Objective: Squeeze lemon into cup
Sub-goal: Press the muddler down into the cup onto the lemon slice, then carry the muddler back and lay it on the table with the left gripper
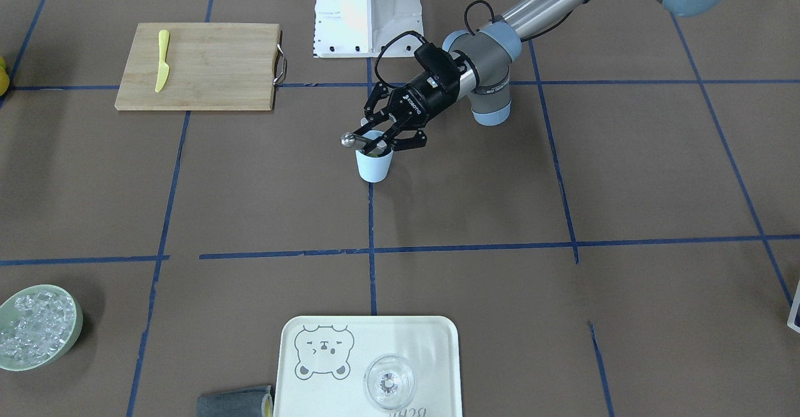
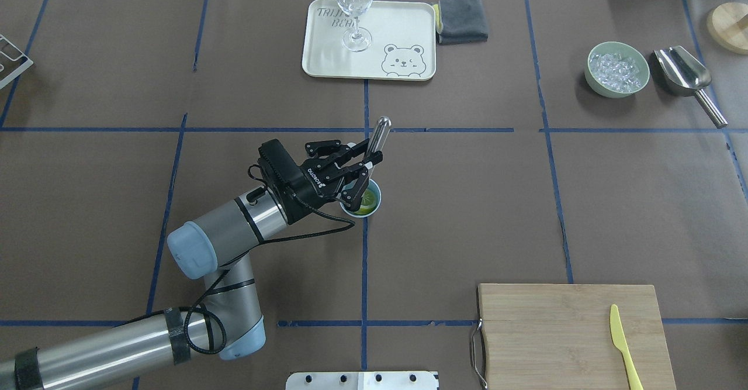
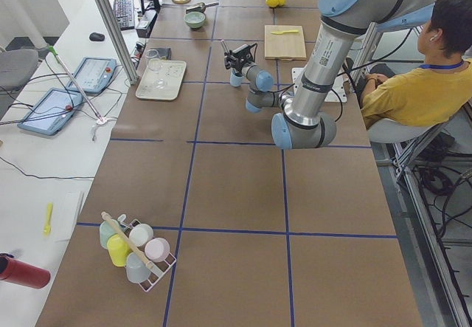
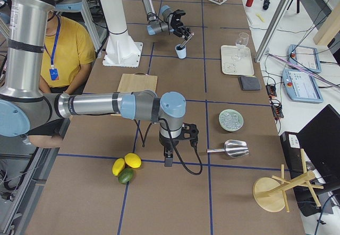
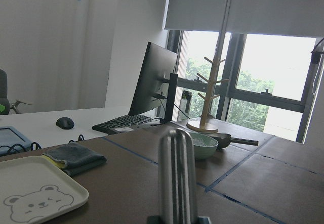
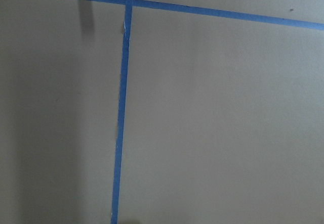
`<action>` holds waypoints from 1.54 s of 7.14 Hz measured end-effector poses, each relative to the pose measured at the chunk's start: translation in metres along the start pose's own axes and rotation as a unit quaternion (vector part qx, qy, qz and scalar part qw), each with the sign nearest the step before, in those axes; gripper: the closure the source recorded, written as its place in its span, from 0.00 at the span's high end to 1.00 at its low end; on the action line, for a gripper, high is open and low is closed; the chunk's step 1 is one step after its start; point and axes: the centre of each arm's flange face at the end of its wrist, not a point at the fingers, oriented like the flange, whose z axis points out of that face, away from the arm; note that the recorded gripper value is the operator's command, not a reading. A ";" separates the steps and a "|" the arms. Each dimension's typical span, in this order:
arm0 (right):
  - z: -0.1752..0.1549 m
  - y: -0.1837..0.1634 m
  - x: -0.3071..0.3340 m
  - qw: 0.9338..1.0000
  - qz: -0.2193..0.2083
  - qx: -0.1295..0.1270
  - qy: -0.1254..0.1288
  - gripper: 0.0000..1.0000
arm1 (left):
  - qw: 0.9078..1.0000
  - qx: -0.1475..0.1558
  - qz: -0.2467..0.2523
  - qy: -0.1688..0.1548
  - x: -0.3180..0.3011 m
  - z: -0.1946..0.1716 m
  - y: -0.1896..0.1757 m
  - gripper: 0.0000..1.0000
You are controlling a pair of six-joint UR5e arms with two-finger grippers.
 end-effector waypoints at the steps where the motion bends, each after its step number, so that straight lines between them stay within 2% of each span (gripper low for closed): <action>1: 0.000 0.000 0.000 1.000 0.000 0.000 0.000 1.00 | 1.000 0.016 -0.005 0.006 0.005 0.001 -0.017 0.00; 3: 0.000 0.000 0.000 1.000 0.001 0.000 -0.001 1.00 | 0.999 0.046 -0.013 0.012 0.010 0.001 -0.058 0.00; 4: 0.000 0.000 0.000 1.000 0.001 0.000 -0.001 1.00 | 0.999 0.034 -0.006 0.001 0.013 0.006 -0.078 0.00; 6: 0.001 0.001 0.001 1.000 0.002 -0.001 -0.001 1.00 | 0.998 -0.043 0.022 -0.048 0.017 0.022 -0.103 0.00; 7: 0.003 0.001 0.002 1.000 0.003 -0.003 -0.001 1.00 | 0.993 -0.091 0.030 -0.075 0.015 0.029 -0.111 0.00; 8: 0.006 0.001 0.004 1.000 0.005 -0.006 -0.002 1.00 | 0.984 -0.145 0.034 -0.100 0.007 0.033 -0.117 0.00; 9: 0.008 0.001 0.005 1.000 0.007 -0.008 -0.002 1.00 | 0.970 -0.204 0.041 -0.126 -0.009 0.030 -0.122 0.00; 10: 0.009 0.001 0.006 1.000 0.009 -0.009 -0.003 1.00 | 0.952 -0.262 0.047 -0.153 -0.029 0.025 -0.129 0.00; 11: 0.011 0.002 0.007 1.000 0.010 -0.011 -0.003 1.00 | 0.928 -0.322 0.048 -0.182 -0.052 0.019 -0.138 0.00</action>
